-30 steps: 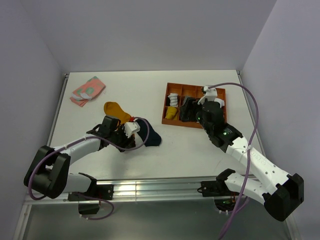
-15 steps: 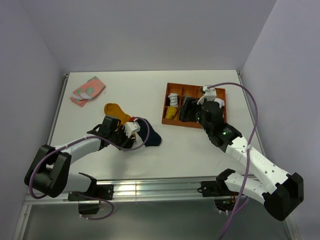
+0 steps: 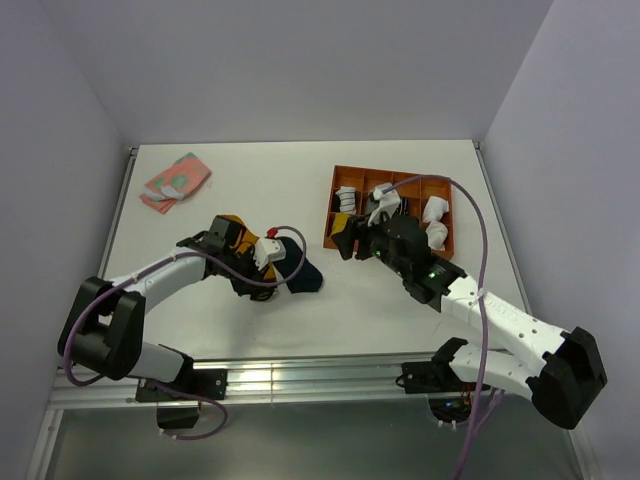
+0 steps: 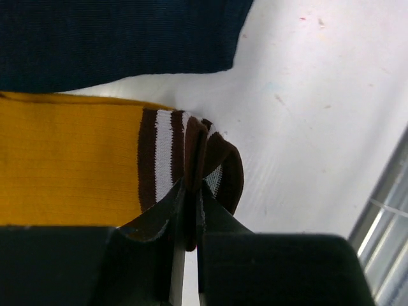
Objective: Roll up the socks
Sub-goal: Roll the sock at the center of the board.
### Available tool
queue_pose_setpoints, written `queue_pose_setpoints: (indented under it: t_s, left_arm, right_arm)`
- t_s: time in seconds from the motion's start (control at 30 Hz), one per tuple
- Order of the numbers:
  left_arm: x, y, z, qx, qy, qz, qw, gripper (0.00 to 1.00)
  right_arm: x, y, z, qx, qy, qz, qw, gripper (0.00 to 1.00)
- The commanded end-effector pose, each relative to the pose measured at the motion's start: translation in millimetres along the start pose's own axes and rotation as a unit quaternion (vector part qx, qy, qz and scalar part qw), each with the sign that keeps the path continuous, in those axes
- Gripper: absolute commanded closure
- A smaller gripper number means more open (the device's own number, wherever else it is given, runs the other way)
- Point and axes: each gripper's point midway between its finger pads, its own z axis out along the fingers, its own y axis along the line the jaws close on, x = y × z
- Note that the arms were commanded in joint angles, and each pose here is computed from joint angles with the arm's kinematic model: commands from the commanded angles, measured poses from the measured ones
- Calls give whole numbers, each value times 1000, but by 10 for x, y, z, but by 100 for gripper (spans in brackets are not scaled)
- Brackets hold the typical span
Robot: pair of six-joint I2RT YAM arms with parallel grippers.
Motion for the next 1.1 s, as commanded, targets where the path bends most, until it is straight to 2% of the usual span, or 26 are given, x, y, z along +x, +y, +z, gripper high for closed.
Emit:
queue_pose_setpoints:
  t_s: [0.0,0.27,0.3,0.37,0.4,0.47,0.5,0.6,0.77,0.8,1.07]
  left_arm:
    - [-33,-191,-59,65,4,2,998,88]
    - [147,-218,-26,87,36,-20,995,88]
    - [167,-212,-30,85,41,-20,995,82]
    - [189,-218,-36,86,45,-22,995,80]
    - [198,-209,-37,83,48,-23,995,73]
    - [175,-185,-47,72,42,-22,996,71]
    - [143,-178,-72,67,36,-16,997,65]
    - [53,-161,-127,52,17,-10,998,58]
    - [-42,-126,-215,25,-6,0,1000,52]
    - [-65,-125,-249,19,-11,5,1000,48]
    - [91,-141,-329,-11,-3,50,999,34]
  right_arm:
    - [-13,376,31,-89,-27,-18,995,31]
    - [577,834,83,-178,4,-56,982,32]
    - [646,851,103,-179,11,-59,982,32]
    - [812,897,166,-175,32,-63,982,33]
    - [843,926,187,-177,37,-64,981,33]
    - [941,979,217,-182,51,-66,980,34]
    - [937,1006,226,-183,51,-67,979,35]
    - [911,1054,232,-184,50,-71,979,35]
    - [817,1064,206,-180,44,-78,979,35]
    - [777,1073,200,-180,41,-78,980,35]
    - [723,1032,136,-170,32,-75,982,35]
